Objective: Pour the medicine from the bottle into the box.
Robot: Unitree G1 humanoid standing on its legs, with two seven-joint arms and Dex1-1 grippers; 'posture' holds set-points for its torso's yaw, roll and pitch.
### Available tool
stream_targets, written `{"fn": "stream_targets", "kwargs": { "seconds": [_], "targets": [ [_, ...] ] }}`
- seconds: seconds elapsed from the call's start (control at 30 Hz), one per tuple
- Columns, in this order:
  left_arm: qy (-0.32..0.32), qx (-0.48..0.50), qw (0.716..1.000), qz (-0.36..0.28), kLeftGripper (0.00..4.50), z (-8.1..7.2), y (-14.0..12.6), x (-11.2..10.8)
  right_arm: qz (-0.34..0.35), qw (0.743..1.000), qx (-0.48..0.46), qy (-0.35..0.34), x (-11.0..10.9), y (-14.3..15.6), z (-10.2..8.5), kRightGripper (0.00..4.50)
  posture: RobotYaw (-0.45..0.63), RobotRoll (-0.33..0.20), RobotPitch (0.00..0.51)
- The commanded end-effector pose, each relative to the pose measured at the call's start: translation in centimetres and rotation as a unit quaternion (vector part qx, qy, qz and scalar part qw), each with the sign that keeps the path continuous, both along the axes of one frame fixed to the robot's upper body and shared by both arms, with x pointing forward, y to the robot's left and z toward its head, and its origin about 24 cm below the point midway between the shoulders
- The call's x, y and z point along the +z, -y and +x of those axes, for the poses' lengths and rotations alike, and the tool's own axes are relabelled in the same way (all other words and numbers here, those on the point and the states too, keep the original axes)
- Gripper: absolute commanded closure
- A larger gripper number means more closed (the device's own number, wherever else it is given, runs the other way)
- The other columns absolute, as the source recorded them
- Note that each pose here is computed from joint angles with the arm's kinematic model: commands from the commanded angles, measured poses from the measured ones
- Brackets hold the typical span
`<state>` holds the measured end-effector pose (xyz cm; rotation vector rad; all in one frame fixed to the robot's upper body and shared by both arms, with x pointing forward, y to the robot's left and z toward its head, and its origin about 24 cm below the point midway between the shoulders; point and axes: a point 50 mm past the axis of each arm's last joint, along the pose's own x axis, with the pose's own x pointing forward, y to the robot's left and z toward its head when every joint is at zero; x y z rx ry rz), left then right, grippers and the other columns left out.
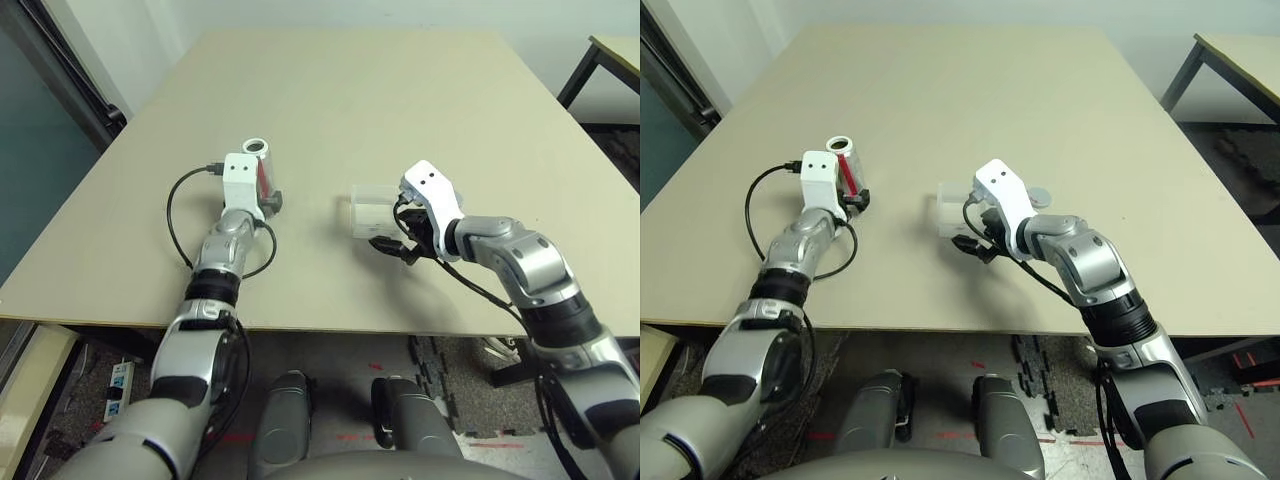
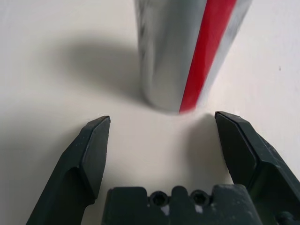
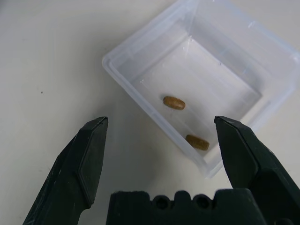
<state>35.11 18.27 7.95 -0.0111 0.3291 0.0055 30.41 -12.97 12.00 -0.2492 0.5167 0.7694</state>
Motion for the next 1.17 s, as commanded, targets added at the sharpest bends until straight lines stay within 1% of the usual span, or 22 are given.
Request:
{"fn": "stream_targets", "kwargs": {
  "seconds": [0.03,0.13,0.17,0.23,0.27,0.33,0.4,0.47,0.53,0.6,0.63,0.67,0.7,0.73,0.77,0.87,0.97,1.03,1.1,1.17],
  "targets": [
    [-0.016,-0.016,1.000,-0.014,0.02,-1.9,0.9,0.3,0.005,1.000,-0.008,0.001,0.4,0.4,-0.3,0.00,0.13,0.000,0.127],
    [-0.015,-0.034,0.999,-0.014,0.02,-3.6,1.5,1.2,0.012,1.000,-0.027,0.007,0.7,1.1,-0.4,0.00,0.14,0.000,0.129],
    [-0.013,-0.040,0.999,-0.026,0.02,-4.1,1.6,1.7,0.015,0.999,-0.037,0.009,0.8,1.4,-0.5,0.00,0.14,0.000,0.130],
    [-0.005,-0.052,0.998,-0.021,0.02,-5.1,1.7,2.5,0.028,0.998,-0.056,0.019,1.4,2.2,-0.7,0.00,0.15,0.000,0.128],
    [0.009,-0.057,0.998,-0.016,0.02,-5.9,1.2,3.3,0.051,0.995,-0.075,0.037,2.2,2.9,-0.9,0.00,0.15,0.000,0.126],
    [0.029,-0.061,0.998,-0.004,0.02,-7.0,0.3,4.5,0.083,0.988,-0.107,0.071,3.6,4.1,-1.1,0.00,0.16,0.000,0.120],
    [0.051,-0.043,0.998,-0.016,0.02,-7.4,-0.9,5.6,0.103,0.977,-0.158,0.099,4.6,5.8,-1.1,0.00,0.16,0.000,0.118],
    [0.085,-0.003,0.996,-0.002,0.02,-7.1,-3.5,6.9,0.108,0.953,-0.250,0.134,5.1,8.5,-0.5,0.00,0.16,0.000,0.116],
    [0.115,0.039,0.992,0.016,0.02,-6.5,-6.4,7.7,0.096,0.927,-0.326,0.159,4.7,11.1,-0.1,0.00,0.15,0.000,0.115],
    [0.135,0.059,0.989,0.025,0.02,-6.1,-8.0,8.0,0.094,0.910,-0.366,0.169,4.1,12.4,0.2,0.00,0.15,0.000,0.115],
    [0.142,0.063,0.987,0.028,0.02,-5.9,-8.3,8.1,0.095,0.905,-0.378,0.172,3.8,12.8,0.3,0.00,0.15,0.000,0.114],
    [0.156,0.069,0.985,0.037,0.02,-5.4,-9.2,8.2,0.095,0.897,-0.393,0.178,3.4,13.4,0.6,0.00,0.15,0.000,0.115],
    [0.174,0.073,0.980,0.058,0.02,-5.0,-10.5,8.4,0.084,0.889,-0.410,0.187,2.8,14.1,1.0,0.00,0.14,0.000,0.117],
    [0.182,0.072,0.978,0.076,0.02,-4.5,-11.4,8.3,0.067,0.887,-0.412,0.197,2.3,14.6,1.3,0.00,0.14,0.000,0.119],
    [0.187,0.074,0.976,0.082,0.02,-4.2,-12.3,8.0,0.055,0.884,-0.414,0.210,1.9,15.0,1.7,0.00,0.13,0.000,0.123],
    [0.176,0.077,0.978,0.086,0.02,-3.1,-14.2,6.2,0.048,0.857,-0.465,0.216,0.3,16.8,2.5,0.00,0.12,0.000,0.131],
    [0.170,0.076,0.978,0.096,0.02,-2.5,-15.0,4.3,0.041,0.833,-0.506,0.218,-1.3,18.3,2.7,0.00,0.12,0.000,0.129],
    [0.154,0.080,0.980,0.097,0.02,-2.4,-15.3,3.0,0.037,0.818,-0.533,0.212,-2.5,19.2,2.4,0.00,0.12,0.000,0.128],
    [0.141,0.081,0.982,0.093,0.02,-2.4,-15.2,1.8,0.032,0.815,-0.543,0.201,-3.7,19.7,2.2,0.00,0.12,0.000,0.126],
    [0.137,0.079,0.983,0.088,0.02,-2.3,-14.8,1.0,0.026,0.820,-0.540,0.188,-4.9,19.7,1.9,0.00,0.10,0.000,0.119]
  ]
}}
